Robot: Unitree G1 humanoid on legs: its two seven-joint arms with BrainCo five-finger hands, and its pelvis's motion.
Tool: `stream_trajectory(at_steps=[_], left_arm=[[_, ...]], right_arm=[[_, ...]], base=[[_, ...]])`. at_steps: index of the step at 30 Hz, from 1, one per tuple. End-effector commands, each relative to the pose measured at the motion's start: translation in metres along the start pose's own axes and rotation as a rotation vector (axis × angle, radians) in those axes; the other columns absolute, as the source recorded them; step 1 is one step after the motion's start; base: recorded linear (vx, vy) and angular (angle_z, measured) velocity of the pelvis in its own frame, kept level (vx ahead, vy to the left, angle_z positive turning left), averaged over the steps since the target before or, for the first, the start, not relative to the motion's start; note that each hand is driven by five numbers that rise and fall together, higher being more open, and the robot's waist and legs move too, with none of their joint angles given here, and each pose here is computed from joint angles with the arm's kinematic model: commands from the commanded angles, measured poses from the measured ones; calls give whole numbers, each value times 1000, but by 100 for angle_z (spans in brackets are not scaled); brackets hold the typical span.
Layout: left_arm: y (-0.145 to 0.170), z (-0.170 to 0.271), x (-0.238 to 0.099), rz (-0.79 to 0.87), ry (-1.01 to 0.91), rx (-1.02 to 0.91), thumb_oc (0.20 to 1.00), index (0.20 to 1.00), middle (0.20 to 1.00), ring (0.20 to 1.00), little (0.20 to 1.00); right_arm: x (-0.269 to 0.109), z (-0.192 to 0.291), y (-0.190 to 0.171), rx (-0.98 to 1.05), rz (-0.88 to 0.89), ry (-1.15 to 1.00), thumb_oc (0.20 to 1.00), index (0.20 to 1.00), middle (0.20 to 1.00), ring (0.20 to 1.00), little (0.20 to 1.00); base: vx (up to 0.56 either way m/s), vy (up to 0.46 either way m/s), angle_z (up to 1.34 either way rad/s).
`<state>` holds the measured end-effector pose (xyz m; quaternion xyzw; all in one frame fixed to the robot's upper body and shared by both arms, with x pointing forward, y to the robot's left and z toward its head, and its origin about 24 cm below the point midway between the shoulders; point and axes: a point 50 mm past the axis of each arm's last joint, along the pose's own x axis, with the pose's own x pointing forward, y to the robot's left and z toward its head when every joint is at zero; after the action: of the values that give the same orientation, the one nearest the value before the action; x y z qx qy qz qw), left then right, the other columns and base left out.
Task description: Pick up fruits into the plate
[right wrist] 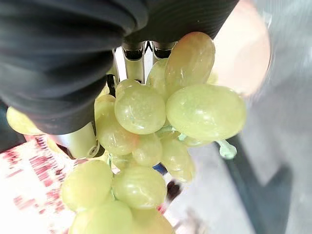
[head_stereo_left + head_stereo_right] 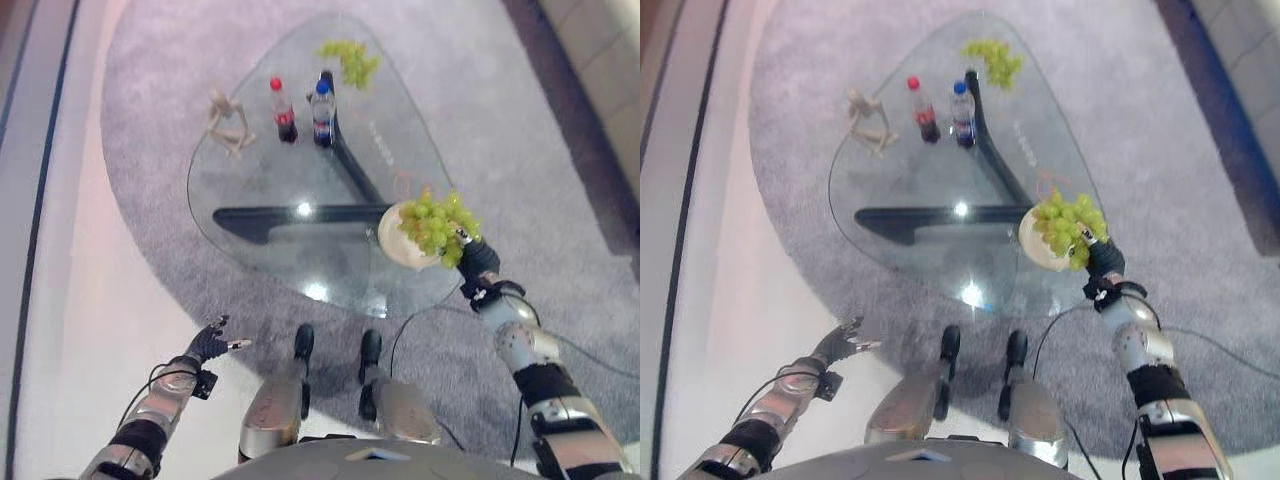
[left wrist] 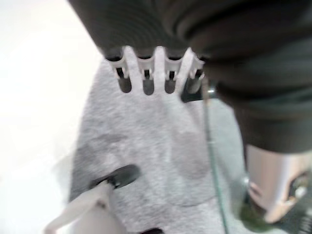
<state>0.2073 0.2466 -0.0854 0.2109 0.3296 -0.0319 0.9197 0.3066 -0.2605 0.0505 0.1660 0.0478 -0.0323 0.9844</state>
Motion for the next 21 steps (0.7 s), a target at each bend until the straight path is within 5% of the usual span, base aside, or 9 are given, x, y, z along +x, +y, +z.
stream_trajectory(at_steps=[1,21], left_arm=[[0,5,4,33,-31,-22,1000,1000,1000,1000,1000],[-3,42,11,41,-154,-70,1000,1000,1000,1000,1000]], right_arm=[[12,63,4,-146,6,-219,200,200,200,200,200],[42,142,1,-370,-205,-273,200,200,200,200,200]], base=[[-81,16,-11],[-47,-3,-2]])
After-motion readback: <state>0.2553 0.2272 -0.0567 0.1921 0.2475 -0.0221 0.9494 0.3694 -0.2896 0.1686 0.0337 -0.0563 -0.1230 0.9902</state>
